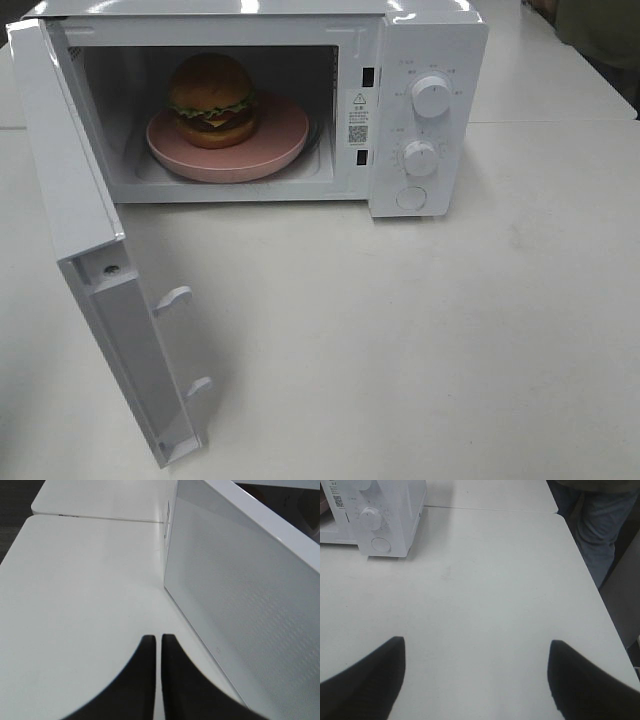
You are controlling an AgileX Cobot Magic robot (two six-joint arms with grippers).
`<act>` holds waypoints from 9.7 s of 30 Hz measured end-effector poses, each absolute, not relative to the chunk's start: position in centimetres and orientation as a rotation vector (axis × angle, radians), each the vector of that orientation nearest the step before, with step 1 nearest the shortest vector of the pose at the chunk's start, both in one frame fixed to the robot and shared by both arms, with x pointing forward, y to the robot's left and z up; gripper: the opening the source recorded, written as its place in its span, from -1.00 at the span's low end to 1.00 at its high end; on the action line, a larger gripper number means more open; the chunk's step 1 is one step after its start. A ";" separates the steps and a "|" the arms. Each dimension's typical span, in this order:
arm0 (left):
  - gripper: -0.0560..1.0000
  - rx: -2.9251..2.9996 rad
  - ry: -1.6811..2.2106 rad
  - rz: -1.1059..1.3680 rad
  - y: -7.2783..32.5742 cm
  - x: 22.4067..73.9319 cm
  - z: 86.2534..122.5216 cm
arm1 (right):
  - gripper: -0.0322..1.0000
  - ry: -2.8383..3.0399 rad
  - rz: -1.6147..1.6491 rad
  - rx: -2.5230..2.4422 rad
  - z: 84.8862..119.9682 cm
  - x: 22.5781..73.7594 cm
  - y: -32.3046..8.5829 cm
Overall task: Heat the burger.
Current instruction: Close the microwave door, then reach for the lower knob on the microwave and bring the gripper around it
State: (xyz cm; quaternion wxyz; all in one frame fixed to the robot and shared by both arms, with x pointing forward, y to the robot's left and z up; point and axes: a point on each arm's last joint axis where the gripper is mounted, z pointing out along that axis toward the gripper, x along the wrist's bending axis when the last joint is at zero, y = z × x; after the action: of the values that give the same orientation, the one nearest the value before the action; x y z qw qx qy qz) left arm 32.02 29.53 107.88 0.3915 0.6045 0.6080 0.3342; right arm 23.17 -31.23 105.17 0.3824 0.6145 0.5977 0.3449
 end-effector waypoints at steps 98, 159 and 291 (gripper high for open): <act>-0.89 1.535 0.990 0.650 9.0 56.5 95.4 | 0.54 1.525 0.879 1.568 105.2 23.2 -31.2; 0.97 2.377 1.591 0.170 18.3 46.2 102.9 | 0.52 1.525 0.879 1.568 105.2 23.2 -31.2; 0.96 1.558 1.464 0.851 29.6 23.0 105.7 | 0.52 1.610 0.904 1.489 107.5 36.1 -29.4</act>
State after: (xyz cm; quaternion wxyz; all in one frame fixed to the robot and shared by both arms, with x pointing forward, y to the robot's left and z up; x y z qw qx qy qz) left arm 23.01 29.64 105.72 0.4079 0.6183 0.5808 0.3376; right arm 36.13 -29.38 107.46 0.3753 0.5817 0.6292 0.3533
